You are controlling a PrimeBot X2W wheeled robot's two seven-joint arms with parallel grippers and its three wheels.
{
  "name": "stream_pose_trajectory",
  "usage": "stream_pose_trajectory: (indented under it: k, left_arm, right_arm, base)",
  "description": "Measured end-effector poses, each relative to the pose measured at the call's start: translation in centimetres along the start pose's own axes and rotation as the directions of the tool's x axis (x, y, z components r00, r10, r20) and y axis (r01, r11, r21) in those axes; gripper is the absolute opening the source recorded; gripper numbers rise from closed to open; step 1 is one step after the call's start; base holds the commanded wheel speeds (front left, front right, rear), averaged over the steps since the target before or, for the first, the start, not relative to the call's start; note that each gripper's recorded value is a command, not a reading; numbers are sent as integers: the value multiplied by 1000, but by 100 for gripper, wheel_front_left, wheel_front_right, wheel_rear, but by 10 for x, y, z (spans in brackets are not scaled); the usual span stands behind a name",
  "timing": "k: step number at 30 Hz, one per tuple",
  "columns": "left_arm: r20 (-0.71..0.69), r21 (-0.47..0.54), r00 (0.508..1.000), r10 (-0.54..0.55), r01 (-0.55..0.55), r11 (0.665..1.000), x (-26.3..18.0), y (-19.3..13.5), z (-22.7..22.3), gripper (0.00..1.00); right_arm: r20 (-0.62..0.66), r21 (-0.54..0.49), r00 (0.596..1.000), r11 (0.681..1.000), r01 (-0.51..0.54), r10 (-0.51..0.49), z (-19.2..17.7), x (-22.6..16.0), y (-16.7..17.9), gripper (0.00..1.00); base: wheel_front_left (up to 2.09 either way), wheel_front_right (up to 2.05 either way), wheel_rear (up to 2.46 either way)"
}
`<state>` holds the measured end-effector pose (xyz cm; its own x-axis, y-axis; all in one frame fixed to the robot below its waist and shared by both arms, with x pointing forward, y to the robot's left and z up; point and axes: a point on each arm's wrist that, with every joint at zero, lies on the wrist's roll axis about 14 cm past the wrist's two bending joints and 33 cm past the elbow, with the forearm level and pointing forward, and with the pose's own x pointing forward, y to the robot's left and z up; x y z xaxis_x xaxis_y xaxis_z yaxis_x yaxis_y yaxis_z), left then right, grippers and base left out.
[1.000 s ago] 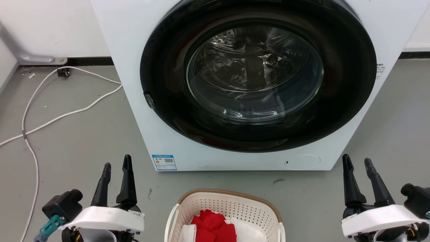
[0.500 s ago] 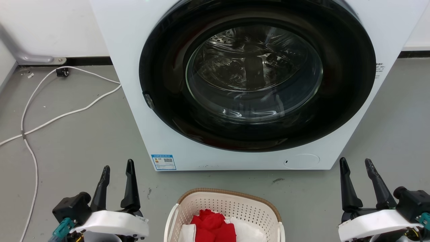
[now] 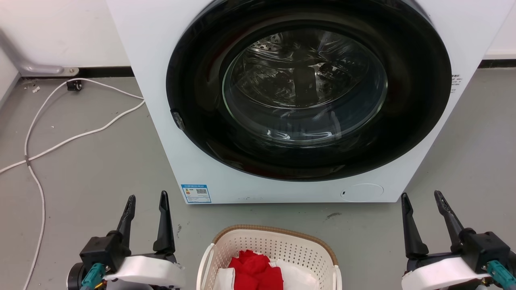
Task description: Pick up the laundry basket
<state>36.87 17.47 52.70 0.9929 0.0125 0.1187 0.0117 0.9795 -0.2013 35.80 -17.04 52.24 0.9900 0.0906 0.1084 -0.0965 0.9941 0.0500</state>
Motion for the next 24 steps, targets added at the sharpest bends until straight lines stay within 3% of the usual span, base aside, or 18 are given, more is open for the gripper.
stream_pose_trajectory:
  k: [24]
  left_arm:
    - [20,175,999,-43,39,984,-2,-9,-1,100]
  right_arm:
    - [19,-158,999,987,-30,33,3,-3,4,100]
  base:
    - [0,0,0]
